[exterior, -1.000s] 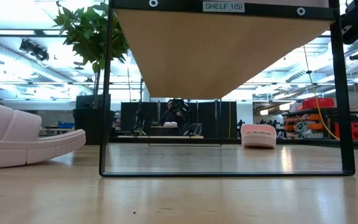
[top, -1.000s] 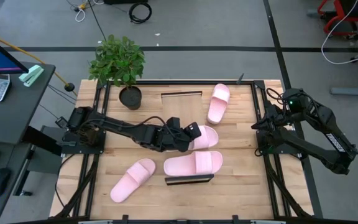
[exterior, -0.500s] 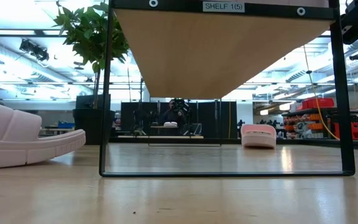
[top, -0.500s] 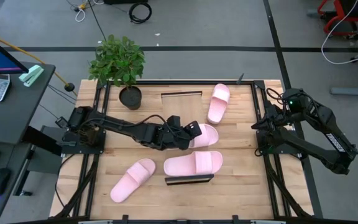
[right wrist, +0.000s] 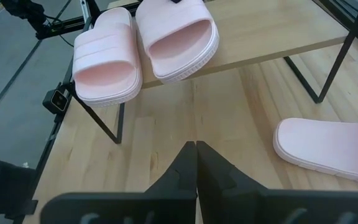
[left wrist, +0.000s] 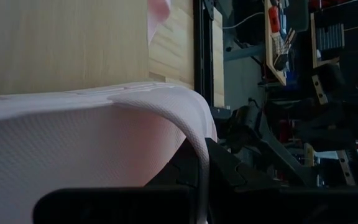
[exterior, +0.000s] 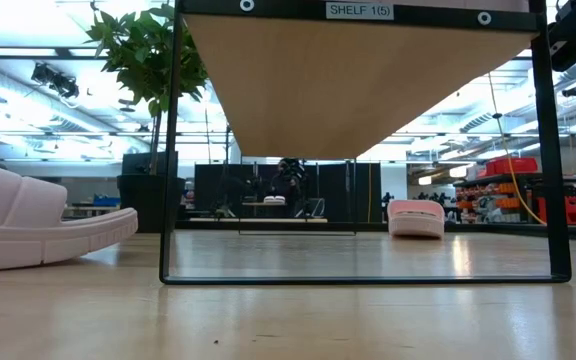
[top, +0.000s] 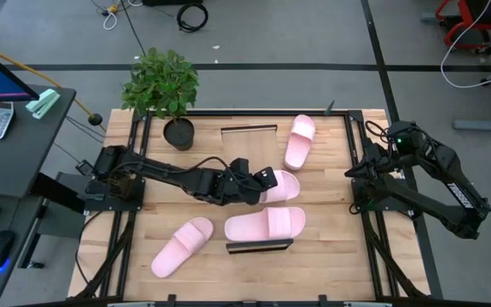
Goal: Pick and place slides into the shelf
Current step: Put the top left pink slipper on the shelf
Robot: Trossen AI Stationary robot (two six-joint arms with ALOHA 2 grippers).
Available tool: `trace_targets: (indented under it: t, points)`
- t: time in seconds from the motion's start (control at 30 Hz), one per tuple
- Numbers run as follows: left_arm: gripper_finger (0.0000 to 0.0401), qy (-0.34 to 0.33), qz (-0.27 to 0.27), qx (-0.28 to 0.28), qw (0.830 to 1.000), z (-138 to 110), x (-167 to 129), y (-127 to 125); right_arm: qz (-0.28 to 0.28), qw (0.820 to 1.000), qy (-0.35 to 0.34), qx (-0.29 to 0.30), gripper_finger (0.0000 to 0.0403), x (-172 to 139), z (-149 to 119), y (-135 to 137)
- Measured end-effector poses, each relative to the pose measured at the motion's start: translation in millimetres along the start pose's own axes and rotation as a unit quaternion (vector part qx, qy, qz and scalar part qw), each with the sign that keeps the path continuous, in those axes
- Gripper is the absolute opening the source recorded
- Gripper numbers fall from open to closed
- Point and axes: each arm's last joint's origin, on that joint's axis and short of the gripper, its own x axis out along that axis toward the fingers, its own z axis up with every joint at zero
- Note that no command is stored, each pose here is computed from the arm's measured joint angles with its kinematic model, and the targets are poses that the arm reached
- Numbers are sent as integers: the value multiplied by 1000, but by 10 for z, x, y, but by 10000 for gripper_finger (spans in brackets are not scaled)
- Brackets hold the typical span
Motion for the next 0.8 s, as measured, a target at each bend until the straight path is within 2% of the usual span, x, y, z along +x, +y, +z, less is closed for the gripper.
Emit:
trace_targets:
  t: [0.2,0.8]
  points:
    - [12,5,7,1,1000,-15,84,40,0,1000,0,2,0,0,-1,0]
    - [12,15,7,3,1000,-23,81,37,0,1000,0,2,0,1,-1,-1]
